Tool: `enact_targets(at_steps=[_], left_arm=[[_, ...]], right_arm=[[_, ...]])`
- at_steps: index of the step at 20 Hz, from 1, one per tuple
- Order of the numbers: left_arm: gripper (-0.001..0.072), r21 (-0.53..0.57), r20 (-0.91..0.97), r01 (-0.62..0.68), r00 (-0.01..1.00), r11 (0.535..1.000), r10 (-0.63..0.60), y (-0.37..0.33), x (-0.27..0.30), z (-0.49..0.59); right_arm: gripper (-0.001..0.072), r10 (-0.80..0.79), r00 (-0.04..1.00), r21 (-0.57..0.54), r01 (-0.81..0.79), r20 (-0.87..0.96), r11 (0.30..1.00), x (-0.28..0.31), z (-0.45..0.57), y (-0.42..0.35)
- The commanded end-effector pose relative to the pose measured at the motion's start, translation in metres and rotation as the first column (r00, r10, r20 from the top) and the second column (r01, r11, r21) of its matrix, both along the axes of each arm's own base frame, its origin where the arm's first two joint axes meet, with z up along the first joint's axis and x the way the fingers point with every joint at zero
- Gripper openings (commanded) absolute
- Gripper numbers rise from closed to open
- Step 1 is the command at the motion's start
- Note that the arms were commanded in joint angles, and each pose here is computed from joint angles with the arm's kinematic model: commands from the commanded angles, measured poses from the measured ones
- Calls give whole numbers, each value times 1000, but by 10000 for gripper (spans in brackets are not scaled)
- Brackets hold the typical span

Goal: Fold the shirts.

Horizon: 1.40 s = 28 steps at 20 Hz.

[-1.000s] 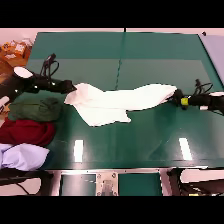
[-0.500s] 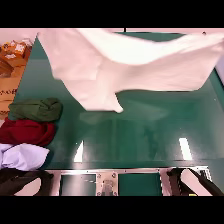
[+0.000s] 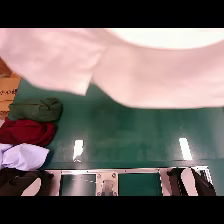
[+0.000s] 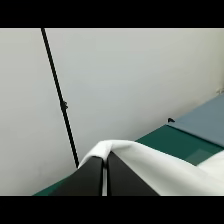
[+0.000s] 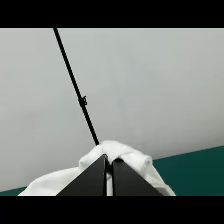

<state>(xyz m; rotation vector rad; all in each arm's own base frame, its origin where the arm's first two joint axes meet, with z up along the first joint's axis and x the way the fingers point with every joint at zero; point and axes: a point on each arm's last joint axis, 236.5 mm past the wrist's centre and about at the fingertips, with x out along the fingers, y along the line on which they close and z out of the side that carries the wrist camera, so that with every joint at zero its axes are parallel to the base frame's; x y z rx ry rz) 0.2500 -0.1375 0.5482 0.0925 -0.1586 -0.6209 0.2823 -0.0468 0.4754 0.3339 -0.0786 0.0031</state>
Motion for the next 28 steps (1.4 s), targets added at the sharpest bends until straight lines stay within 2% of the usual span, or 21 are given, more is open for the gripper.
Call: enact_targets(at_steps=[1,6,9,11,14,15,16,17,18,22,23,24,28], left_arm=[[22,-25,-143,1,990,1000,-4,1,46,-39],[22,-83,-516,-3,856,997,-40,-3,199,-195],[22,-81,-663,17,746,997,-66,-26,282,-324],[22,-71,-730,7,681,997,-57,-52,321,-410],[23,-68,-793,-38,608,997,-31,-76,349,-503],[55,-82,-811,-63,585,995,-30,-75,353,-519],[380,-95,-826,-81,563,992,-33,-73,354,-525],[676,-112,-842,-100,538,989,-41,-66,353,-525],[666,-132,-864,-96,500,987,-67,-57,349,-519],[667,-146,-942,0,307,989,-139,1,306,-498],[667,-149,-959,-1,242,989,-145,17,293,-498],[667,-153,-974,-7,170,988,-149,31,279,-501],[665,-37,-994,15,-104,999,-35,67,220,-542]], right_arm=[[18,10,991,106,4,-133,994,29,-57,-29],[19,202,878,316,-61,-435,947,110,-238,-41],[19,267,771,417,-2,-579,909,151,-361,-43],[19,303,694,477,67,-653,876,171,-435,-45],[19,346,620,528,131,-704,839,194,-510,-51],[46,350,613,532,139,-709,835,202,-521,-56],[166,347,617,533,140,-706,834,209,-522,-64],[301,341,633,531,133,-695,837,215,-513,-75],[348,332,649,526,124,-684,842,216,-499,-88],[348,359,642,544,109,-678,832,171,-454,-142],[281,373,625,557,121,-686,822,152,-453,-150],[184,380,608,568,144,-697,810,133,-456,-157],[181,352,580,595,302,-735,745,59,-486,-171]])
